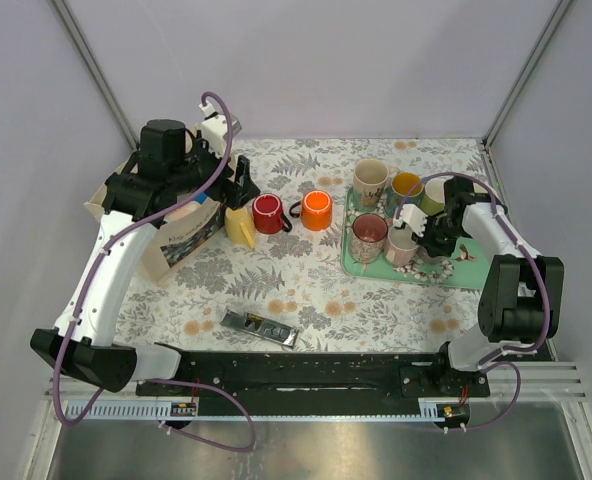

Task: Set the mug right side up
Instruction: Place the cup on the tray, then move the cup to the center of the board.

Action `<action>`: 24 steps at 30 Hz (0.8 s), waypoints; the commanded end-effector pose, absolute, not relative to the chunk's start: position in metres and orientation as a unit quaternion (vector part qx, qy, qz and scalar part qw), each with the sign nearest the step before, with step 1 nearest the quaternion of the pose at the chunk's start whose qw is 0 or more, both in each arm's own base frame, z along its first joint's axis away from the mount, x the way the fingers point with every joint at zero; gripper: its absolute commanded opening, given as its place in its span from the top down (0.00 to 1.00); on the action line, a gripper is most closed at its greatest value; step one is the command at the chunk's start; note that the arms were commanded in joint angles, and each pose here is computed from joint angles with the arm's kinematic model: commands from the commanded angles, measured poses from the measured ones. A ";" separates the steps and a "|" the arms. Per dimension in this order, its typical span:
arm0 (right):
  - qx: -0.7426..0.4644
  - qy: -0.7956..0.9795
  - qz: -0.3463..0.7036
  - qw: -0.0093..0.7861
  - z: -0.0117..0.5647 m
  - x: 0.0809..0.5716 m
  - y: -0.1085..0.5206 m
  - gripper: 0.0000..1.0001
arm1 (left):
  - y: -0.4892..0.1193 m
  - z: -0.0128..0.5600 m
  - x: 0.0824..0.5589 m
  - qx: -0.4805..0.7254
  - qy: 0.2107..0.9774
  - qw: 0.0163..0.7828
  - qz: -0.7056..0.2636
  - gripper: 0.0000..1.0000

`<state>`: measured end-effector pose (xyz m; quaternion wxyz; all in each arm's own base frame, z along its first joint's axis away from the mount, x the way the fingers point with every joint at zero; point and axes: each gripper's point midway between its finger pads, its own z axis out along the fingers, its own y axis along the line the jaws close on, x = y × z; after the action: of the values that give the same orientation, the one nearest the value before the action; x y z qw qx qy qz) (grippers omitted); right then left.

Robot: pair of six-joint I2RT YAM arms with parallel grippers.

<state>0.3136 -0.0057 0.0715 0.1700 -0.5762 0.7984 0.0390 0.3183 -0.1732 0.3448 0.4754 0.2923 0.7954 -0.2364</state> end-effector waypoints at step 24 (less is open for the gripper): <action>-0.538 0.735 0.091 0.403 0.237 0.361 0.135 0.32 | -0.158 0.309 0.318 0.301 0.814 0.459 -0.190 0.12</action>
<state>0.3483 0.0809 0.2261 0.3775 -0.5654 0.7333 0.0120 0.3199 -0.1660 0.3103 0.4450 0.2821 0.8215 -0.2179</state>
